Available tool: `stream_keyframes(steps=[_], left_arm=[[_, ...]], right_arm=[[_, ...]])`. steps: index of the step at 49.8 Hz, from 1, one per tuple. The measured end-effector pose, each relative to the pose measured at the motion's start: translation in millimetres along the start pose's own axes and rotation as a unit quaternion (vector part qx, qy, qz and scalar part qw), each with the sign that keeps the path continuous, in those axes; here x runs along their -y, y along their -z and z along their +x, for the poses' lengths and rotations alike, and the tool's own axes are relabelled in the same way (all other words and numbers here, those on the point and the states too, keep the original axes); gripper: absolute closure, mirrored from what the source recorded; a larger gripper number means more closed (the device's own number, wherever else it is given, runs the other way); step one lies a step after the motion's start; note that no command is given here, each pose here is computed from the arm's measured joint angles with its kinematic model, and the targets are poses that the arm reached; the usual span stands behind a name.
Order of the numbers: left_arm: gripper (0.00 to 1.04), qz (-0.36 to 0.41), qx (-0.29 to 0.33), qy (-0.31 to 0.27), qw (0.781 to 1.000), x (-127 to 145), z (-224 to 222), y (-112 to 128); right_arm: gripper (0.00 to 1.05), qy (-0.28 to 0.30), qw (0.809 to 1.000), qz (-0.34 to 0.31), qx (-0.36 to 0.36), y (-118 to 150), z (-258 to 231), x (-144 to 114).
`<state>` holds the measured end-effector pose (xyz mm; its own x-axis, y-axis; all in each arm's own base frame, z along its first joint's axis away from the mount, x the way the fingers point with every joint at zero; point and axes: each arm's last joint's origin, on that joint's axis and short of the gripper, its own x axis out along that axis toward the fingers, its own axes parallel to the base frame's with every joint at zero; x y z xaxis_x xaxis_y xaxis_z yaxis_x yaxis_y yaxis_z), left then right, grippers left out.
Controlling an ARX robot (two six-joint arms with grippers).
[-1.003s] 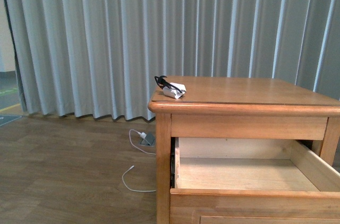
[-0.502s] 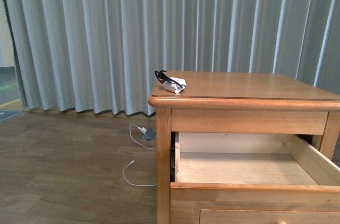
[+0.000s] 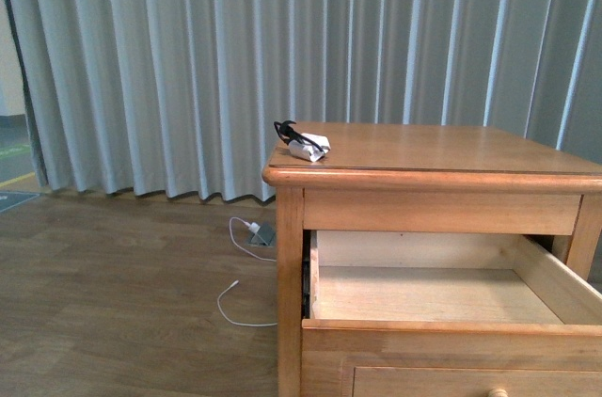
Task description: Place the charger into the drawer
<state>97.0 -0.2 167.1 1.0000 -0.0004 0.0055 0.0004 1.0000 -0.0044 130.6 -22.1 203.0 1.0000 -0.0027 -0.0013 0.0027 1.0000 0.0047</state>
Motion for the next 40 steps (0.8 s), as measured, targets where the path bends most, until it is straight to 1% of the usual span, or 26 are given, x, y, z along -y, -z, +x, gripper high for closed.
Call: stream_keyframes(steps=[5, 9, 16, 21, 29, 40], left_arm=[[0.06, 0.0, -0.001, 0.006, 1.0, 0, 0, 0], [0.06, 0.0, -0.007, 0.063, 0.998, 1, 6, -1], [0.06, 0.0, -0.012, 0.068, 0.998, 4, 29, -15], [0.06, -0.001, -0.017, 0.058, 0.998, 6, 57, -32], [0.06, -0.001, -0.05, 0.045, 0.998, 11, 99, -43], [0.06, 0.002, -0.056, 0.07, 0.996, 33, 169, -62]], right_arm=[[0.08, 0.0, 1.0, 0.0, 0.0, 0, 0, 0], [0.08, 0.0, 1.0, 0.0, 0.0, 0, 0, 0], [0.08, 0.0, 1.0, 0.0, 0.0, 0, 0, 0], [0.08, 0.0, 1.0, 0.0, 0.0, 0, 0, 0], [0.08, 0.0, 1.0, 0.0, 0.0, 0, 0, 0], [0.08, 0.0, 1.0, 0.0, 0.0, 0, 0, 0]])
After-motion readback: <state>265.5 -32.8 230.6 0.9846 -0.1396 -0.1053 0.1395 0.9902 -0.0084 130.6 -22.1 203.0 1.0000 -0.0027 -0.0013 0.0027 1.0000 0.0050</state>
